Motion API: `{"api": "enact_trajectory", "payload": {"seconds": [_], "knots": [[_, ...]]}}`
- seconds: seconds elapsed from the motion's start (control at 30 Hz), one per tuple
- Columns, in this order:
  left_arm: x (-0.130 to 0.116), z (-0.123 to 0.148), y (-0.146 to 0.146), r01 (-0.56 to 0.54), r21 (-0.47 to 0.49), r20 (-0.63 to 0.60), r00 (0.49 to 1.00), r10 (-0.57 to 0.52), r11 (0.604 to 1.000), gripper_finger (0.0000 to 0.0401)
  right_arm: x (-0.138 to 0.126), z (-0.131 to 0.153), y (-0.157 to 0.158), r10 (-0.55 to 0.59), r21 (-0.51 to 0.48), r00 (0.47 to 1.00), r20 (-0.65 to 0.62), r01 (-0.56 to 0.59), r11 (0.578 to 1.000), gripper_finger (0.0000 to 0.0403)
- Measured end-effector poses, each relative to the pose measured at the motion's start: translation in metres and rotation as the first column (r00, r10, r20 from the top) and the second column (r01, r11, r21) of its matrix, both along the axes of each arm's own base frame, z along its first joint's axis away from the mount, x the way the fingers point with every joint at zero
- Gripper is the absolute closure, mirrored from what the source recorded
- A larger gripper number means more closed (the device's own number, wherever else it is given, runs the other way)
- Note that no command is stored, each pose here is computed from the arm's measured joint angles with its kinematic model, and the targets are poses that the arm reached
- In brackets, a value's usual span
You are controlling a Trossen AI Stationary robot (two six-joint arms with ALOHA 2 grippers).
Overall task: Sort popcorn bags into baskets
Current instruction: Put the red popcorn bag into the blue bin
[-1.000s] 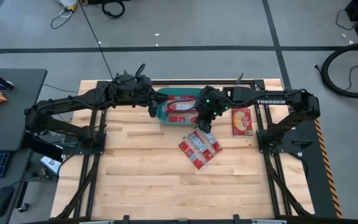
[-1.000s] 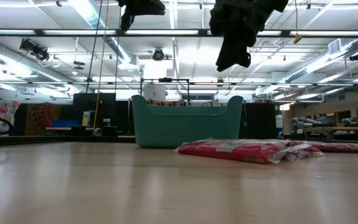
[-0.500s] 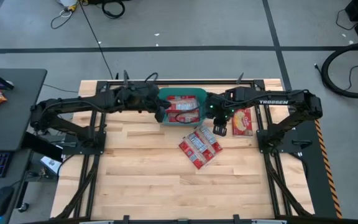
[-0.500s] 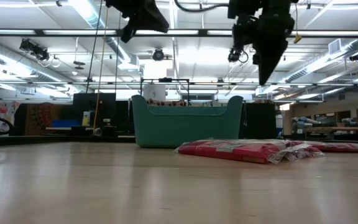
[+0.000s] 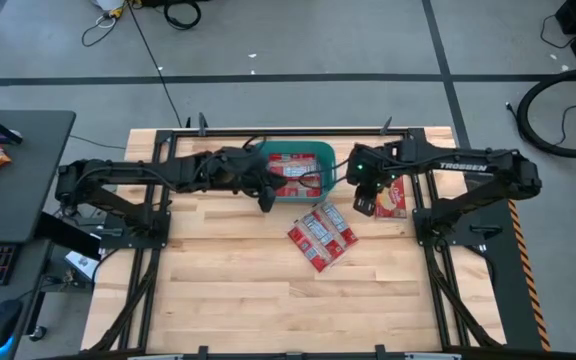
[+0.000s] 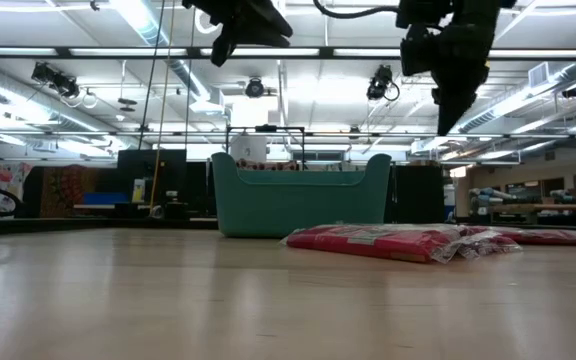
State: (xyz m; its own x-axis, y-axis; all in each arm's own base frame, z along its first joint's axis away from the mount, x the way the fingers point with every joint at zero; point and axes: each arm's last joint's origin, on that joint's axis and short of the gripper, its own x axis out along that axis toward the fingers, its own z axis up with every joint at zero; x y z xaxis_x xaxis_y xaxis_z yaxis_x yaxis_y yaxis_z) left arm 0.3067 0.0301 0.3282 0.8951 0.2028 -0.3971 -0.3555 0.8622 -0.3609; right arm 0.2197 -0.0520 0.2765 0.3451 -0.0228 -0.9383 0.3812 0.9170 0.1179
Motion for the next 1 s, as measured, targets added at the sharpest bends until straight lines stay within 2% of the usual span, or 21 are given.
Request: {"api": "enact_trajectory", "payload": {"seconds": [0.17, 0.3, 0.47, 0.6, 0.7, 0.8, 1.0], "knots": [[0.001, 0.001, -0.001, 0.056, 0.010, 0.007, 0.998, -0.056, 0.998, 0.0321, 0.003, -0.020, 0.008, -0.036, 0.098, 0.999, 0.033, 0.032, 0.995, 0.0304], [0.002, -0.002, -0.004, 0.170, 0.026, -0.016, 0.985, -0.170, 0.985, 0.0321, 0.007, -0.035, 0.019, -0.039, 0.210, 0.997, 0.060, 0.026, 0.977, 0.0304], [0.005, -0.018, -0.008, 0.360, 0.104, -0.150, 0.927, -0.343, 0.927, 0.0321, 0.012, -0.048, 0.034, -0.062, 0.298, 0.994, 0.089, 0.033, 0.954, 0.0304], [0.008, -0.035, -0.011, 0.467, 0.172, -0.289, 0.865, -0.409, 0.867, 0.0321, 0.015, -0.057, 0.047, -0.095, 0.344, 0.989, 0.112, 0.051, 0.938, 0.0304], [0.012, -0.046, -0.013, 0.508, 0.178, -0.348, 0.833, -0.429, 0.843, 0.0321, 0.018, -0.061, 0.055, -0.181, 0.355, 0.975, 0.130, 0.124, 0.927, 0.0303], [0.016, -0.052, -0.012, 0.512, 0.172, -0.361, 0.828, -0.430, 0.841, 0.0321, 0.020, -0.064, 0.062, -0.277, 0.367, 0.951, 0.140, 0.210, 0.906, 0.0293], [0.023, -0.062, -0.012, 0.542, 0.190, -0.392, 0.806, -0.443, 0.818, 0.0321, 0.024, -0.062, 0.070, -0.431, 0.405, 0.890, 0.151, 0.342, 0.848, 0.0238]]}}
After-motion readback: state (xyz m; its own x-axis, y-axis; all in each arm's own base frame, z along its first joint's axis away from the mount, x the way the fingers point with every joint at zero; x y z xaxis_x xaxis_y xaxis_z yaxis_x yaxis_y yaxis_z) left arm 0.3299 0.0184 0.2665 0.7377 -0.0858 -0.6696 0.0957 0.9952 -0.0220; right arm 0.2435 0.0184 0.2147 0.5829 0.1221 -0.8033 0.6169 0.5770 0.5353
